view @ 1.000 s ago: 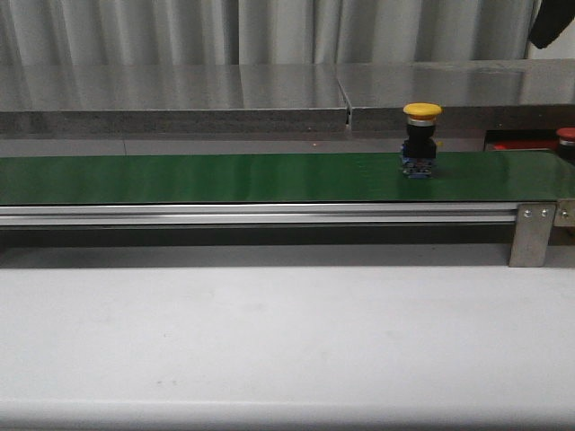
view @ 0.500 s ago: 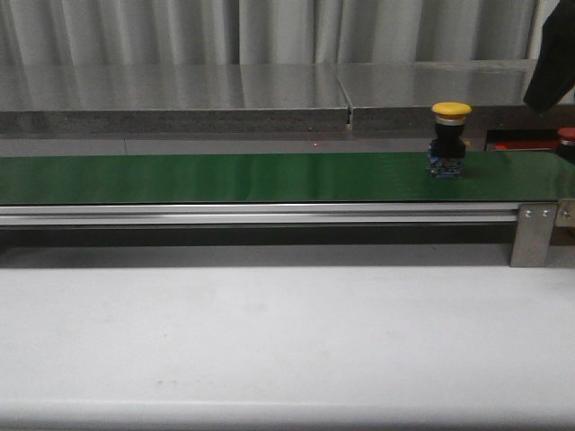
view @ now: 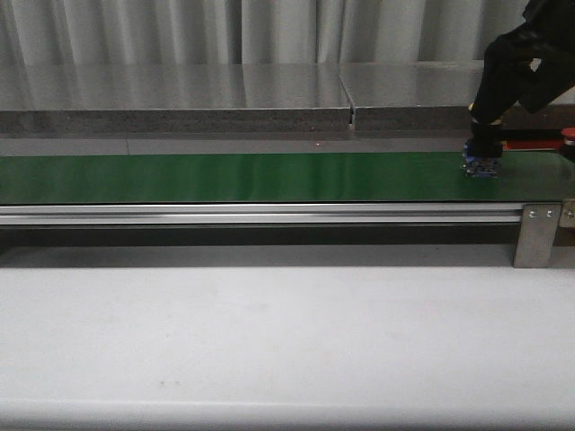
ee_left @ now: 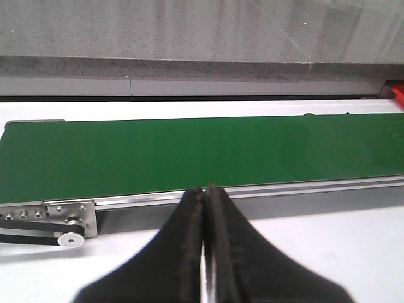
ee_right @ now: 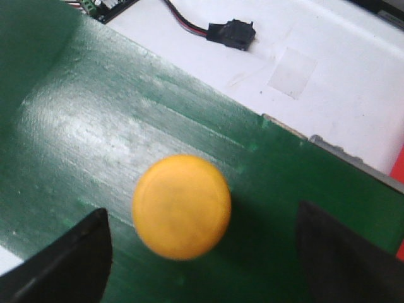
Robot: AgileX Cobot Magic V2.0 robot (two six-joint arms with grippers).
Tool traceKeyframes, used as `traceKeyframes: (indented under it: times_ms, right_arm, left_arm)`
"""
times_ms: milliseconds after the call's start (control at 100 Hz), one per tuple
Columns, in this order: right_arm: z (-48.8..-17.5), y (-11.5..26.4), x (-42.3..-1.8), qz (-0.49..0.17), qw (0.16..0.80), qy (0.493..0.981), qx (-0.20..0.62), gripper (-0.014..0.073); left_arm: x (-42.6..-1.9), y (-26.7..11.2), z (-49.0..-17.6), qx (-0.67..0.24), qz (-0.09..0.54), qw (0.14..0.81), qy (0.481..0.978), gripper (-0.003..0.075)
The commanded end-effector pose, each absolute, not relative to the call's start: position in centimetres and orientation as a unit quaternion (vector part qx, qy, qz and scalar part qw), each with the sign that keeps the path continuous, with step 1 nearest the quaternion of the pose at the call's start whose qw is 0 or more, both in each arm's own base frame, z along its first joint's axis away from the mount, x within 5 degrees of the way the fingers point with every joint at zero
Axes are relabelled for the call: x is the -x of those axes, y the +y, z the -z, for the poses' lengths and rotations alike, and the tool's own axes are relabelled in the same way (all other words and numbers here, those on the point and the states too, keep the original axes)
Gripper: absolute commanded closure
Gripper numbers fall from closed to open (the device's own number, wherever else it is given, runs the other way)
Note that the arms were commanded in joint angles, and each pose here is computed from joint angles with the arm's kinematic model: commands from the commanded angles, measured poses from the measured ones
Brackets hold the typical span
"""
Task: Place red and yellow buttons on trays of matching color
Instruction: 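Lower the right gripper onto the yellow button on the belt and grasp, then carry the yellow button with the right gripper into the yellow tray, release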
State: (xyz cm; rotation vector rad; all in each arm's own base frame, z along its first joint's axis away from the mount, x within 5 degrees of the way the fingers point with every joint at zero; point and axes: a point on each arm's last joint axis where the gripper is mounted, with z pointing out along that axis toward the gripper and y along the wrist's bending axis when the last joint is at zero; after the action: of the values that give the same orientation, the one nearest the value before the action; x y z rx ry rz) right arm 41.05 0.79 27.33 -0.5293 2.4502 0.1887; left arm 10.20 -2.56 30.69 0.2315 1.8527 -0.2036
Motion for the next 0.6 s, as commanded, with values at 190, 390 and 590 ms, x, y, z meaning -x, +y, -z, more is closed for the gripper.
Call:
traceKeyframes:
  times_ms: [190, 390, 590]
  right_arm:
    - [-28.9, 0.6, -42.8, -0.065, 0.352, 0.913, 0.196, 0.0078]
    - [-28.2, 0.6, -43.0, -0.073, 0.34, 0.92, 0.182, 0.0391]
    - [-30.6, -0.6, -41.8, -0.078, 0.352, 0.921, 0.145, 0.04]
  left_arm:
    - [-10.5, -2.5, -32.1, -0.084, 0.091, 0.627, 0.769, 0.0739]
    - [-10.5, -2.5, -32.1, -0.084, 0.091, 0.627, 0.769, 0.0739]
    - [-10.5, -2.5, -32.1, -0.084, 0.091, 0.627, 0.769, 0.0739]
